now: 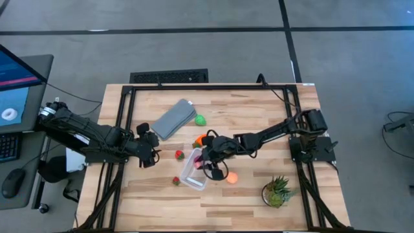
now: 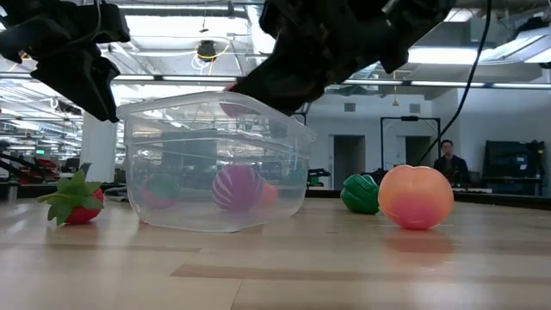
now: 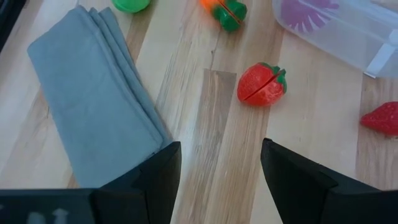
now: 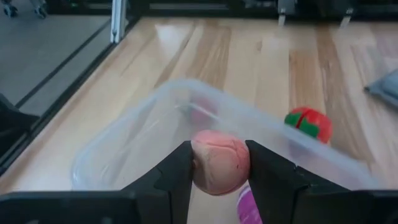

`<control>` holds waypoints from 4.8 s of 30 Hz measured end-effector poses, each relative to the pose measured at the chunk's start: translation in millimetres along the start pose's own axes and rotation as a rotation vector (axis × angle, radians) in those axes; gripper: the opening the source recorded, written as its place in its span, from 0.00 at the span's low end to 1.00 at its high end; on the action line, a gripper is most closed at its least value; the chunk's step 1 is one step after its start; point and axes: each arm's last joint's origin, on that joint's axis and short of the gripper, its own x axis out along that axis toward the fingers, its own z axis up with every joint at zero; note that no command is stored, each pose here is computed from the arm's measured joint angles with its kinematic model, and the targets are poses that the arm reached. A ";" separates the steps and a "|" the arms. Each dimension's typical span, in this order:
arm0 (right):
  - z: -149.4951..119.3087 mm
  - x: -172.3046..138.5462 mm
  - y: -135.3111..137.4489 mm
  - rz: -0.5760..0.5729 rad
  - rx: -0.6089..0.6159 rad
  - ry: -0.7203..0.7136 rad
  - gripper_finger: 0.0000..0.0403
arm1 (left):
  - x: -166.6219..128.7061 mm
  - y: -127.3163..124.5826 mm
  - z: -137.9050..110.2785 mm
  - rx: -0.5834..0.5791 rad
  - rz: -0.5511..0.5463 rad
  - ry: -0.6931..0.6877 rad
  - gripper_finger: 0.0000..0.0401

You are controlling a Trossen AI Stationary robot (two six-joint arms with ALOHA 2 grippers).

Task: Pick and placing Produce into tupperware
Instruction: Put the pink peach into the transparent bin, then put the green bell pepper into the transparent bin

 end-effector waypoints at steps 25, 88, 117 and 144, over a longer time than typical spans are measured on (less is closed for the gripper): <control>3.3 -17.6 2.6 -0.014 0.018 0.097 0.63 | 0.0 -1.5 3.7 -0.004 -0.007 -0.039 0.52; -3.0 -112.6 3.0 -0.596 0.424 0.486 0.63 | 29.5 -5.9 -13.7 0.083 0.021 -0.162 0.52; -21.9 -87.6 -23.2 -0.445 0.395 0.610 0.70 | 29.5 -5.9 -13.5 0.090 0.021 -0.163 0.52; -20.0 -87.1 -19.4 -0.397 0.372 0.604 0.86 | 29.4 -5.4 -13.3 0.088 0.038 -0.169 0.52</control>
